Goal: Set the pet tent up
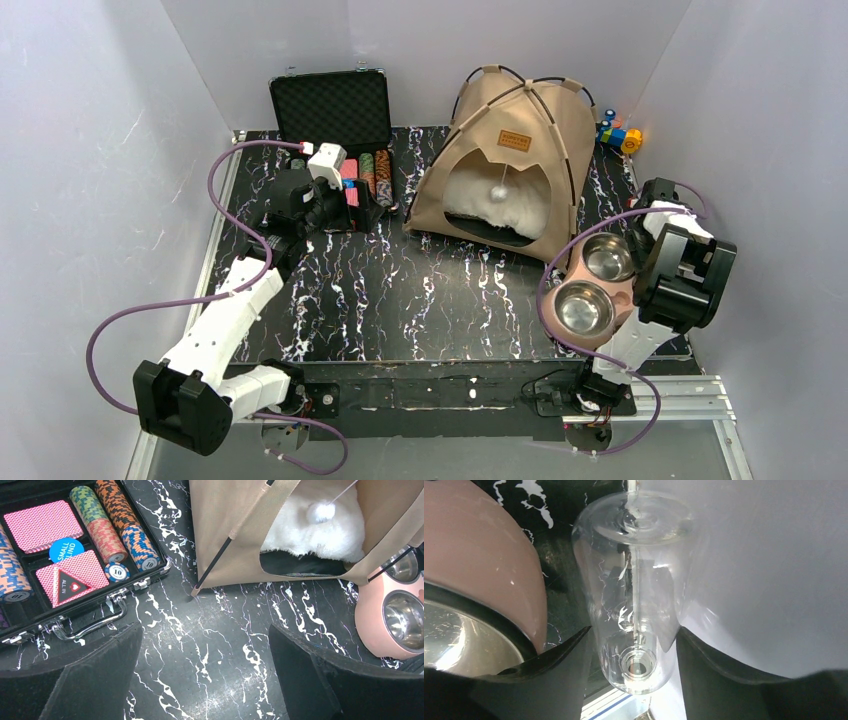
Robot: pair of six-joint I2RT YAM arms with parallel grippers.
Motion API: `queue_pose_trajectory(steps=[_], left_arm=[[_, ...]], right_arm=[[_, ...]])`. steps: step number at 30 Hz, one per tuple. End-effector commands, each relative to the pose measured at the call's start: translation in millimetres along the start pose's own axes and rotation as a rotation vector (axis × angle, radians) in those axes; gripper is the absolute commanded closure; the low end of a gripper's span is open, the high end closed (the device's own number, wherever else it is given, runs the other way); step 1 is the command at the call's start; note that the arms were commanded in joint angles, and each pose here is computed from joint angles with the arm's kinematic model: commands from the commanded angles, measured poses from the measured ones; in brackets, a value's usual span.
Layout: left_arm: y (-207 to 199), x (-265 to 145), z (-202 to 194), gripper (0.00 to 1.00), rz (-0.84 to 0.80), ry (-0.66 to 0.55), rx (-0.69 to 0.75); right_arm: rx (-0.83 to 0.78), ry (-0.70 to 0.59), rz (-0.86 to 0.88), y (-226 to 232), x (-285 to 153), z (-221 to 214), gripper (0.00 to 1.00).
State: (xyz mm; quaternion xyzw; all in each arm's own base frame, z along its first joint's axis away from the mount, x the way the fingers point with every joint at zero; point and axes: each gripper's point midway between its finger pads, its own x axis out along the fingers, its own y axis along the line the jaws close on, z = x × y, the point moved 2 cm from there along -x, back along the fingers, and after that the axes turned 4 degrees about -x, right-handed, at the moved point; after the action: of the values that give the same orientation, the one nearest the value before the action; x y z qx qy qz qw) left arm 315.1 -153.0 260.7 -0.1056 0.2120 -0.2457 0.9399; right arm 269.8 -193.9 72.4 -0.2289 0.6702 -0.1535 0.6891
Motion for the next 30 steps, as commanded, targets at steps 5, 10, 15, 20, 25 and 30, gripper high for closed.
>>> queue_pose_trajectory(steps=[5, 10, 15, 20, 25, 30], left_arm=[[-1, -6, 7, 0.02, -0.005, -0.036, 0.015], [0, -6, 7, 0.02, -0.003, -0.035, 0.014], [-4, -10, 11, 0.02, -0.018, -0.048, 0.013], [-6, -15, 13, 0.02, -0.026, -0.067, 0.017], [-8, -17, 12, 0.02, -0.038, -0.067, 0.019], [-18, -16, 10, 0.02, -0.091, -0.05, 0.017]], right_arm=[[-0.115, 0.047, 0.342, 92, 18, -17, 0.5], [-0.079, 0.035, 0.2, 69, 6, -12, 0.64], [0.01, -0.061, 0.04, 31, -25, -7, 0.78], [0.115, -0.137, -0.03, 11, -57, -11, 0.83], [0.252, -0.214, -0.018, 7, -84, -12, 0.86], [0.466, -0.462, 0.13, 12, -142, 8, 0.86]])
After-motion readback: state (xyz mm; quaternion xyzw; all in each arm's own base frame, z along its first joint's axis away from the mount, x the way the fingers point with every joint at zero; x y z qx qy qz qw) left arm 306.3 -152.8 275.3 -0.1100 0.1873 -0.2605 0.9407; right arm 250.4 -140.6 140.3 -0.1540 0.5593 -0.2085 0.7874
